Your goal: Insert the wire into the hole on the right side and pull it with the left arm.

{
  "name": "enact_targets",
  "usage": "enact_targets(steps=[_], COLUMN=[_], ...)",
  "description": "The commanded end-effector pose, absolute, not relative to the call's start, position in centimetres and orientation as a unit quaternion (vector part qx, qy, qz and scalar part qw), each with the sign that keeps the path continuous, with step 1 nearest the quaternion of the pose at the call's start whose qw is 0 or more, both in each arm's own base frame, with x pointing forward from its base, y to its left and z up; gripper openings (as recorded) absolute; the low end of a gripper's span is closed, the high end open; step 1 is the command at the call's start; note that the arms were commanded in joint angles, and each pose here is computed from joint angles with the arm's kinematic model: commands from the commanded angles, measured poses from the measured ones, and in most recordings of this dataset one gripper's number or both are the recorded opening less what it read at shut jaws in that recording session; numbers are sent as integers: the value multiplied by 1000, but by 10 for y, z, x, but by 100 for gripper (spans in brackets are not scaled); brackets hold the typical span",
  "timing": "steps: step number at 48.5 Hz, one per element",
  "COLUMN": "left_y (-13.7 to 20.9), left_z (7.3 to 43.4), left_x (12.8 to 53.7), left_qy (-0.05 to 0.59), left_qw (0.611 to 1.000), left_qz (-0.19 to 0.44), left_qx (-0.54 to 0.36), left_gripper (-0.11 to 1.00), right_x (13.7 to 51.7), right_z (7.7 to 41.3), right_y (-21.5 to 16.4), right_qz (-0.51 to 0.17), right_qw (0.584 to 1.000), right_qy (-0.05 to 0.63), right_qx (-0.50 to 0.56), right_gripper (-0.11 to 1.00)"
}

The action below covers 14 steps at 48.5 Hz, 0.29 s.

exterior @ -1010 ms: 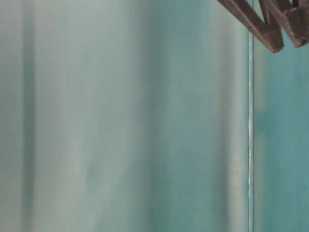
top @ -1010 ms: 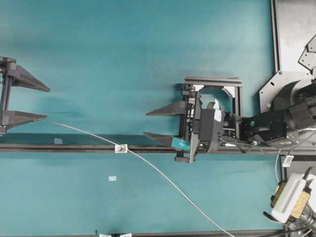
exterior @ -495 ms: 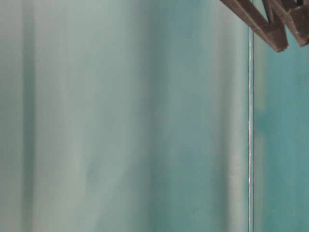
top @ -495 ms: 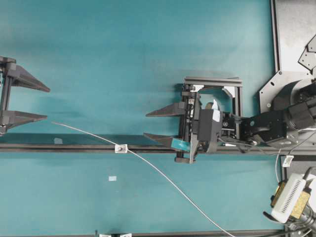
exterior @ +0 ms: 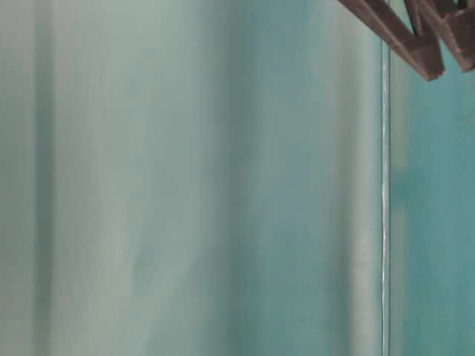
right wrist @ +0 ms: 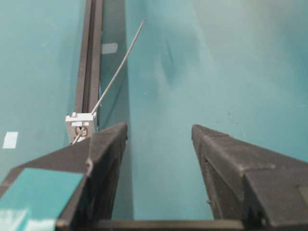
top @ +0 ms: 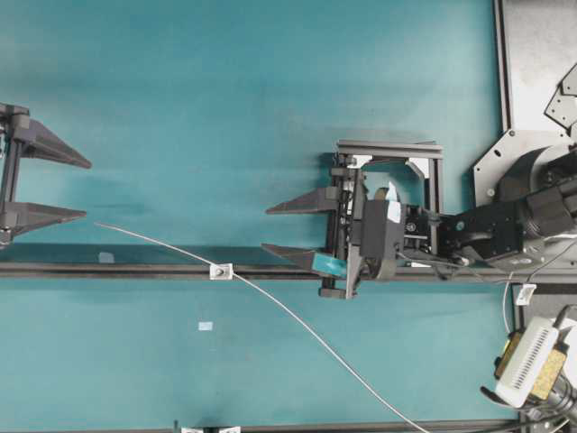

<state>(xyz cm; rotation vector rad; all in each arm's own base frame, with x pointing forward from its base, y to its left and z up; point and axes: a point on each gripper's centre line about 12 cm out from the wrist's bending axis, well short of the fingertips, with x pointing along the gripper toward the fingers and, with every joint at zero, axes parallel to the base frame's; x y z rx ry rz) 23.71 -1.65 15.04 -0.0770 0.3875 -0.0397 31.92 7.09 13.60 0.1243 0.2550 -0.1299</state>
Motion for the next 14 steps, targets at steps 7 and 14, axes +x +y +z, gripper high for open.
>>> enact_targets(steps=[7, 14], left_y=[-16, -16], left_z=[157, 155], left_x=[241, 240], left_qy=[179, 181], left_qw=[983, 983], left_qz=[-19, -19], left_qx=[-38, -38], left_gripper=[87, 87], right_x=[325, 324], right_z=[146, 145], right_y=[72, 72], right_qz=[-65, -64], right_qw=[989, 989], right_qy=[110, 111], right_qx=[70, 70], right_gripper=[64, 64])
